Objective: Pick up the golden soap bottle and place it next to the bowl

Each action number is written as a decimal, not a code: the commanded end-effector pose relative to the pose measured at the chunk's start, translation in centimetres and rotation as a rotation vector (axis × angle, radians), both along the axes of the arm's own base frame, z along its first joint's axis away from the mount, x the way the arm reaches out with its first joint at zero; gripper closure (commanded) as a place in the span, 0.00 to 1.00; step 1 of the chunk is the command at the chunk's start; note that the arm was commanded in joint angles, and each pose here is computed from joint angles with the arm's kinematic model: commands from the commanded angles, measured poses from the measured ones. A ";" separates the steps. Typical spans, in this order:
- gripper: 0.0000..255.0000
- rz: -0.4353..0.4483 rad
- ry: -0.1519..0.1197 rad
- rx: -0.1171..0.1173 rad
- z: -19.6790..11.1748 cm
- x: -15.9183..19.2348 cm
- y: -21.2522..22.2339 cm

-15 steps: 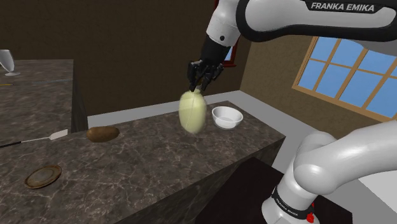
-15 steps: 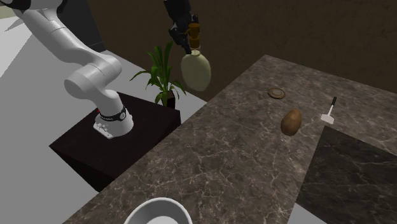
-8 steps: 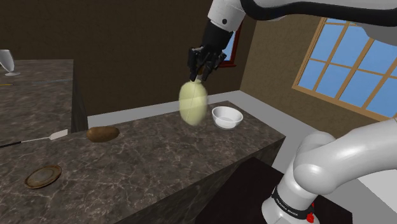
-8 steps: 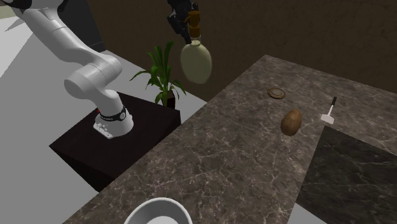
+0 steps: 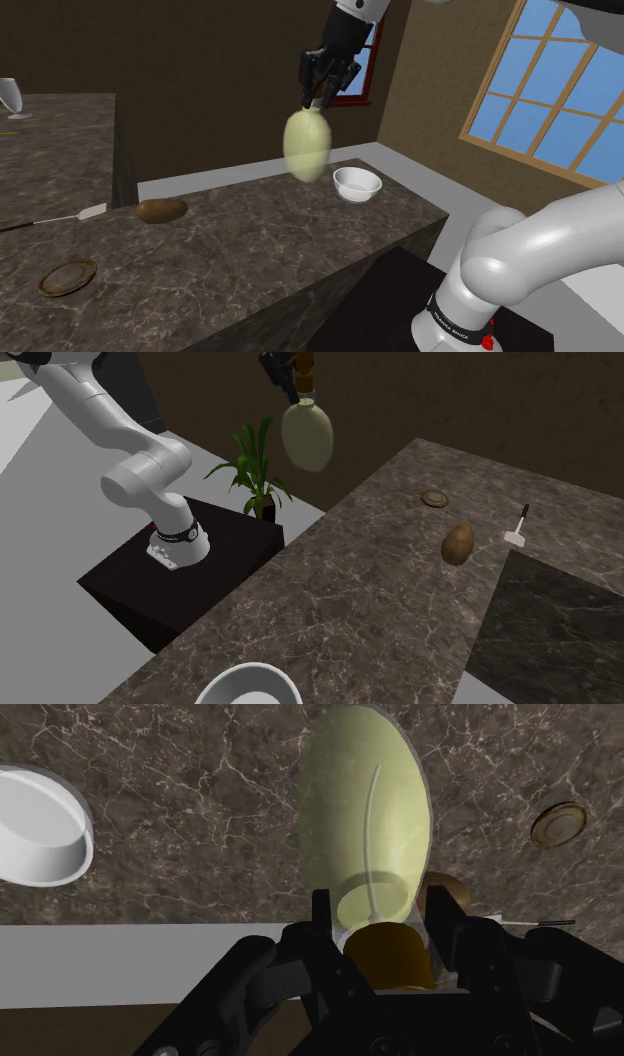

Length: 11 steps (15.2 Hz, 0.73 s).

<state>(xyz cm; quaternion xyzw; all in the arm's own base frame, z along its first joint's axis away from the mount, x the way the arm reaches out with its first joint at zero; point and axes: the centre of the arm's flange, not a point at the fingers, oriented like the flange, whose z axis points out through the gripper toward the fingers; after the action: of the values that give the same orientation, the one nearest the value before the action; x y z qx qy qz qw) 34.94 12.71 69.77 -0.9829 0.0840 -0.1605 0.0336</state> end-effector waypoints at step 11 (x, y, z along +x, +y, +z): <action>1.00 0.000 0.000 0.000 0.4 1.3 -15.2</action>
<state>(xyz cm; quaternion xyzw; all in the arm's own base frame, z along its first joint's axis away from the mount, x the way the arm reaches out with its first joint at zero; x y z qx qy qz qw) 36.39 -1.19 70.19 -0.9829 0.0847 -0.1602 0.0337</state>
